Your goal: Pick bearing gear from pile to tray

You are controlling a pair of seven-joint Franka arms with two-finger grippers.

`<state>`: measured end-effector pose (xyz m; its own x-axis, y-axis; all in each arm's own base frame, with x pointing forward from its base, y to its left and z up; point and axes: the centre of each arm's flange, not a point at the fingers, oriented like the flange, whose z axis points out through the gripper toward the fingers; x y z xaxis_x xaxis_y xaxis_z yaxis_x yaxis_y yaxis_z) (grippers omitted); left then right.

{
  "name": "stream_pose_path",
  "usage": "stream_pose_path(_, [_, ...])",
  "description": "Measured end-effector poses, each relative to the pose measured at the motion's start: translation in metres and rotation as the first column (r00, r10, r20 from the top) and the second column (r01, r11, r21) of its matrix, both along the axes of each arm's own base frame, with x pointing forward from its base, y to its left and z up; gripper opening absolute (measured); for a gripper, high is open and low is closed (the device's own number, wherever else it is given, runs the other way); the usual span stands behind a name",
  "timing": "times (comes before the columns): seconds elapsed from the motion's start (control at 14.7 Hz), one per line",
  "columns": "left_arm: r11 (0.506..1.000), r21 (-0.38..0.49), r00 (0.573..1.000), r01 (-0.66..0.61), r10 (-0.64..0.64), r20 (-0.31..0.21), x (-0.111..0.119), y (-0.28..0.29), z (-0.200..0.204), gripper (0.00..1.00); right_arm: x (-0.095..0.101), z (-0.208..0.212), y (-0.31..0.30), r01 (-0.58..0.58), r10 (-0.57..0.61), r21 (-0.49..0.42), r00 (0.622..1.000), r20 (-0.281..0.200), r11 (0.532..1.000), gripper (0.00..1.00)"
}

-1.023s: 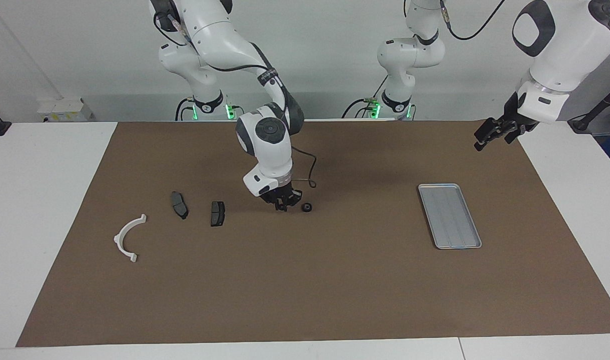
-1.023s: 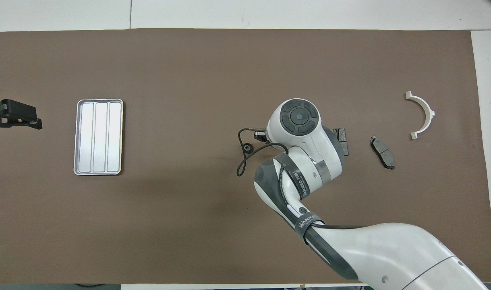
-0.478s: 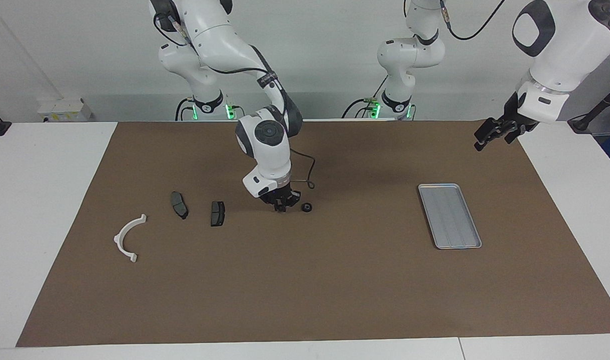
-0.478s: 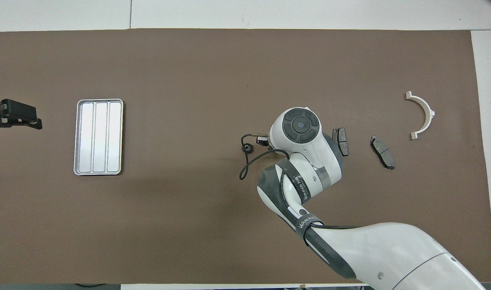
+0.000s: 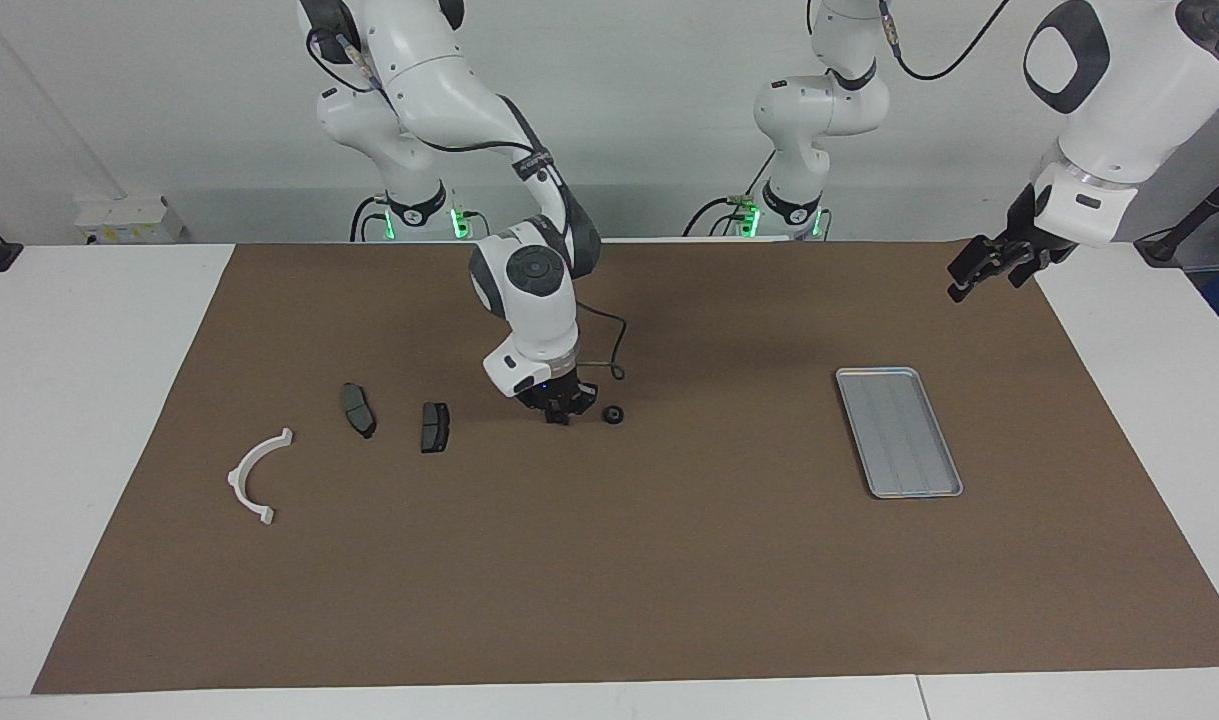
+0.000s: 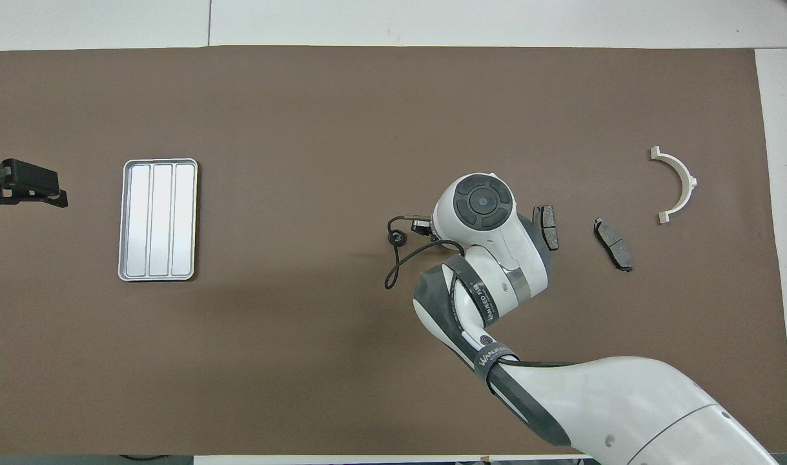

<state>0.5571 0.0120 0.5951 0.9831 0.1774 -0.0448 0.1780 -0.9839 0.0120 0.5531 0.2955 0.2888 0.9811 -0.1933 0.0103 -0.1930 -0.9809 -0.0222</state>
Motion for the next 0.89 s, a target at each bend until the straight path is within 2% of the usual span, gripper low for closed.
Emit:
stream_pose_path(0.2, [1.000, 0.000, 1.000, 0.000, 0.000, 0.000, 0.000, 0.000, 0.000, 1.00, 0.000, 0.000, -0.001, 0.001, -0.001, 0.000, 1.000, 0.000, 1.000, 0.73])
stream_pose_path(0.41, [1.000, 0.000, 1.000, 0.000, 0.000, 0.000, 0.000, 0.000, 0.000, 1.00, 0.006, 0.009, 0.001, 0.002, -0.002, 0.008, 1.000, 0.016, 1.000, 1.00])
stream_pose_path(0.61, [1.000, 0.000, 1.000, 0.000, 0.000, 0.000, 0.000, 0.000, 0.000, 1.00, 0.021, 0.036, -0.001, 0.017, -0.017, 0.012, 0.999, 0.027, 1.000, 1.00])
stream_pose_path(0.89, [1.000, 0.000, 1.000, 0.000, 0.000, 0.000, 0.000, 0.000, 0.000, 1.00, 0.042, 0.065, -0.029, 0.040, -0.041, 0.027, 0.997, 0.064, 0.999, 1.00])
